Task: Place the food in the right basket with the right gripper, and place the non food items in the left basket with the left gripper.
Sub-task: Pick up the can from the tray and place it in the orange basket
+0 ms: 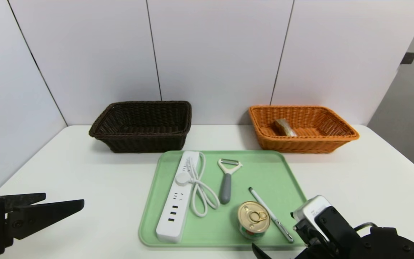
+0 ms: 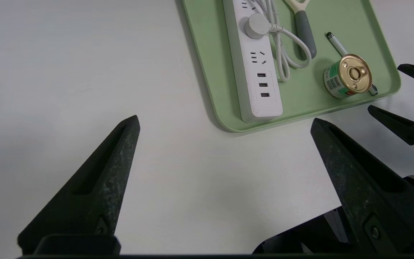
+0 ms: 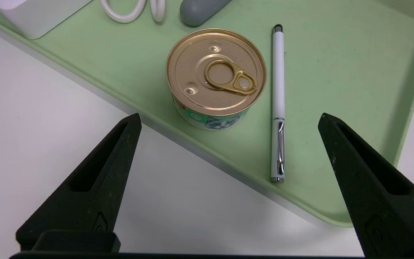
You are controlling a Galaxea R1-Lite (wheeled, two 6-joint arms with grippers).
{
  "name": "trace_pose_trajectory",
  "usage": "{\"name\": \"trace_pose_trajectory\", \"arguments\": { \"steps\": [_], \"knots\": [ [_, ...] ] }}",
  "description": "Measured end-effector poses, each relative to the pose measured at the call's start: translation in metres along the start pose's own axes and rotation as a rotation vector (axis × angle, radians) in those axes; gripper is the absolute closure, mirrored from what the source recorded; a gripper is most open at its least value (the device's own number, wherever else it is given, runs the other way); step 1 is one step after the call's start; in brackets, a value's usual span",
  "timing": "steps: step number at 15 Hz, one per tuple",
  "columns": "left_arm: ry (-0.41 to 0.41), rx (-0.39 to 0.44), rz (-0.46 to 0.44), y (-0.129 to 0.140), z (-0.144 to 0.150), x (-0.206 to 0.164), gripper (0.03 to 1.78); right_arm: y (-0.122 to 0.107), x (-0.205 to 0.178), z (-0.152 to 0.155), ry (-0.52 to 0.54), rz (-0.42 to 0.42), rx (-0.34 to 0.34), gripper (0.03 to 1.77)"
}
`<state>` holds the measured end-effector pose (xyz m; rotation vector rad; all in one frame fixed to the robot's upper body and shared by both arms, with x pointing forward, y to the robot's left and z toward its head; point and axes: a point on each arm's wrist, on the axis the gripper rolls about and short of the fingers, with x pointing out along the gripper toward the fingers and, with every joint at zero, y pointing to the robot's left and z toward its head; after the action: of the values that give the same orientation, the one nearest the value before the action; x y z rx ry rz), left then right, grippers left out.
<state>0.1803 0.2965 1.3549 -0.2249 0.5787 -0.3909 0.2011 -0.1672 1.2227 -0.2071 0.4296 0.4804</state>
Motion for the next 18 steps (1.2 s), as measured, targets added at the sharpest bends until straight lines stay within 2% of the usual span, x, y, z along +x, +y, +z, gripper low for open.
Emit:
{"name": "trace_pose_trajectory", "arguments": {
  "steps": [12,18],
  "knots": [
    [0.002,0.011,0.0,0.0,0.0,0.0,0.12,0.005,0.016,0.006,-0.031,-0.009,0.043,0.1],
    [0.005,0.011,-0.002,0.0,0.0,0.001,0.12,0.001,0.033,0.003,-0.023,-0.053,0.06,0.09]
  ]
}}
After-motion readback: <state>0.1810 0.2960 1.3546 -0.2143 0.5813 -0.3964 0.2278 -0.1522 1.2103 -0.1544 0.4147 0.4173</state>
